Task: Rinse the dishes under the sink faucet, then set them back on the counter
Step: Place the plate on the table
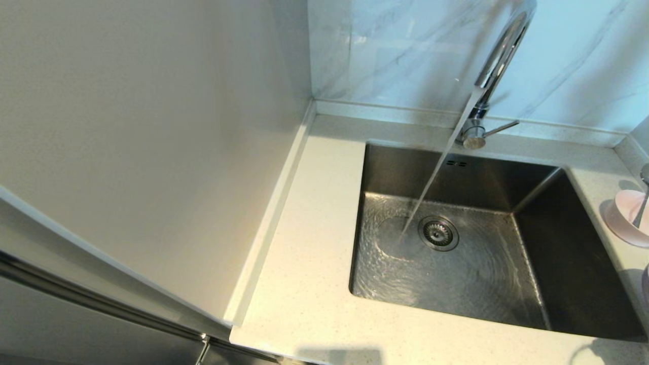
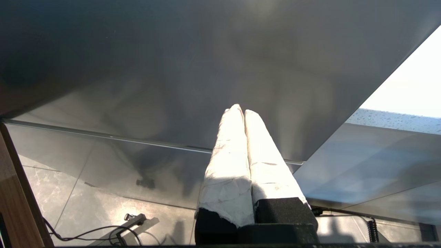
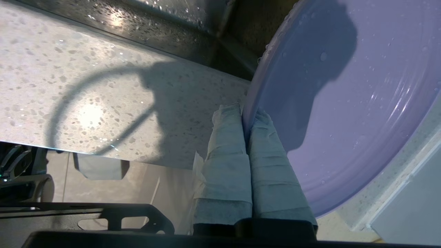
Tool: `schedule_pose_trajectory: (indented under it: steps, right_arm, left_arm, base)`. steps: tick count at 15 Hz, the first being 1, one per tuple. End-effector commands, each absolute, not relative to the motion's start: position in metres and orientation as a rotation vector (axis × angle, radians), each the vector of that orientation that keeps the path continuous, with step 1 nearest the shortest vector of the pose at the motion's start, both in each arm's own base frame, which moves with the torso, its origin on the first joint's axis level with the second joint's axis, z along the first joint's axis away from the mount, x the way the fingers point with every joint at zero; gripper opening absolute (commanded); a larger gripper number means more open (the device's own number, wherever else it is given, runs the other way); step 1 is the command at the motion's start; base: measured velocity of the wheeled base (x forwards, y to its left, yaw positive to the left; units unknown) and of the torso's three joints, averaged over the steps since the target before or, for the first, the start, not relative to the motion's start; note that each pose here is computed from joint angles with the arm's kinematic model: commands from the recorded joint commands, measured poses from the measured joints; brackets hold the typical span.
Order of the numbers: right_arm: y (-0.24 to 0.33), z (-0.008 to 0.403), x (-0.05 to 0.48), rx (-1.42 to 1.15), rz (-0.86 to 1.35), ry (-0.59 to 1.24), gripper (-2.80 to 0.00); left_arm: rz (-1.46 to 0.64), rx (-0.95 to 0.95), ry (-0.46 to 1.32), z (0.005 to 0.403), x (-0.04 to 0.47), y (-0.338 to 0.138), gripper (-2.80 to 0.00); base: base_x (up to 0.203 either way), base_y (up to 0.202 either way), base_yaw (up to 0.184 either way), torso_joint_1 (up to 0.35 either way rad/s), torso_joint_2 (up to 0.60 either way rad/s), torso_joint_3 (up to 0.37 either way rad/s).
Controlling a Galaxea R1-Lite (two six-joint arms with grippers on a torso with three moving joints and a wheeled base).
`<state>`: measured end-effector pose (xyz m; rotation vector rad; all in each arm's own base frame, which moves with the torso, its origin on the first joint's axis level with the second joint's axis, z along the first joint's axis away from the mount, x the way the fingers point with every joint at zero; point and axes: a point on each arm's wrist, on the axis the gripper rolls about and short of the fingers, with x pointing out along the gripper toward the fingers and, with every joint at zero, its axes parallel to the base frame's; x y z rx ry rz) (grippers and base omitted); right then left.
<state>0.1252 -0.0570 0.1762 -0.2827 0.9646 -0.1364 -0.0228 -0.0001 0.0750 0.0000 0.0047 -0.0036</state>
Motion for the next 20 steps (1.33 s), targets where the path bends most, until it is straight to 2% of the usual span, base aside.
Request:
schedule_pose_trajectory:
  steps: [1,20]
  right_arm:
    - [-0.066,0.167,0.132,-0.248,-0.146,1.026,-2.8]
    - [-0.079,0.152,0.144,-0.214,-0.193,1.034,-2.8]
  left_arm:
    - [-0.003,0.0,0.005,0.075,-0.023,0.0,-2.8]
    - [-0.004,0.0,0.005,0.075,-0.023,0.0,-2.8]
  base:
    - [0.0,0.0,0.0,0.0,0.0,0.0]
    - [0.0,0.0,0.0,0.0,0.0,0.0]
